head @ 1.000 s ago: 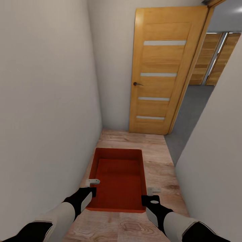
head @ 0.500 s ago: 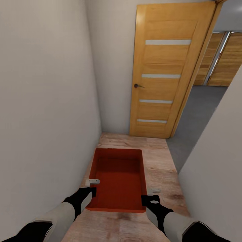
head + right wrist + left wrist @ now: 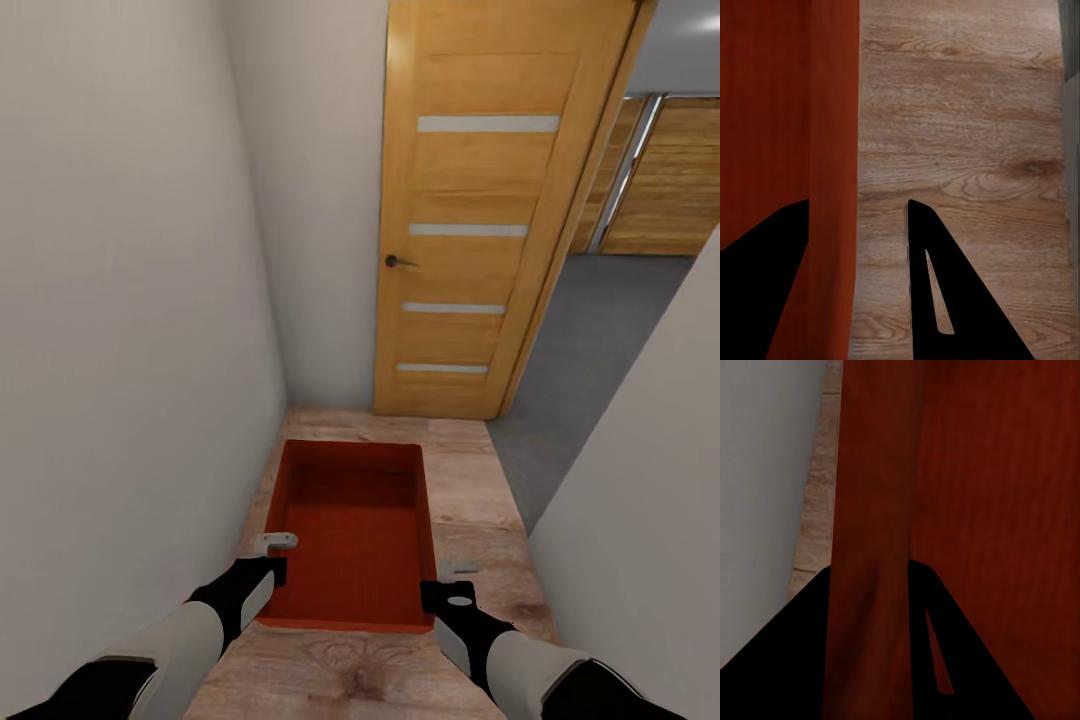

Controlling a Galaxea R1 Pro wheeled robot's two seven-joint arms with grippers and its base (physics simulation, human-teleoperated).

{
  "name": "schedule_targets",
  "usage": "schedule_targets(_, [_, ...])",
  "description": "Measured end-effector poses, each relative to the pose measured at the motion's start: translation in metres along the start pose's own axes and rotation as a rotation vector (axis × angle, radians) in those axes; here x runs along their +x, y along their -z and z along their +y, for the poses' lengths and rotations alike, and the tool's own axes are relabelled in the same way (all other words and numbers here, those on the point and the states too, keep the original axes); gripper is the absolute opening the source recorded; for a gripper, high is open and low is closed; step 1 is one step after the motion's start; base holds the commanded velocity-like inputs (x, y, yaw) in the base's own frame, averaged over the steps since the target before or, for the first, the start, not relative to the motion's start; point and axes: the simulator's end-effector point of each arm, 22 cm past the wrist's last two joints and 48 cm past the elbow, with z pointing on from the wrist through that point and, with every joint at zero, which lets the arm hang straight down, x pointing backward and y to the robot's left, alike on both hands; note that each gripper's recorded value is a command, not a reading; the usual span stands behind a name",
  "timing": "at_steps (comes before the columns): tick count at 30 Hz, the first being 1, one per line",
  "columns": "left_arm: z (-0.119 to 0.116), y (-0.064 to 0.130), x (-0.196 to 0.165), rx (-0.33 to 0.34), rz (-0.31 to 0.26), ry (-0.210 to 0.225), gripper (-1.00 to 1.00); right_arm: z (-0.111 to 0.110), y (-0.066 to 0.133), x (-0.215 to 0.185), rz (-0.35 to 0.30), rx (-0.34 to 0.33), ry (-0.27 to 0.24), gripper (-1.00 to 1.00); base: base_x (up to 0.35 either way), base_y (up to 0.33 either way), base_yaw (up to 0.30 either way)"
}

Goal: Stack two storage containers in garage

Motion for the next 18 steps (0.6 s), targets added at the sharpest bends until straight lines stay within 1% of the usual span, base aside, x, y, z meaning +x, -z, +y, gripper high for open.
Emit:
schedule_targets(9, [0.0,0.0,0.0,0.0,0.0,0.0,-1.0,0.0,0.0,-0.0002,0.0,0.0,0.001,-1.0,0.323,0.0,-0.237])
schedule_targets(12, [0.0001,0.0,0.0001,0.0,0.0,0.001,-1.0,0.0001,0.0,-0.0004,0.0,0.0,0.001,-1.0,0.323,0.0,-0.095])
schedule_targets(18, [0.0001,0.0,0.0001,0.0,0.0,0.001,-1.0,0.0001,0.0,-0.0005,0.0,-0.001,0.001,-1.0,0.323,0.0,-0.015])
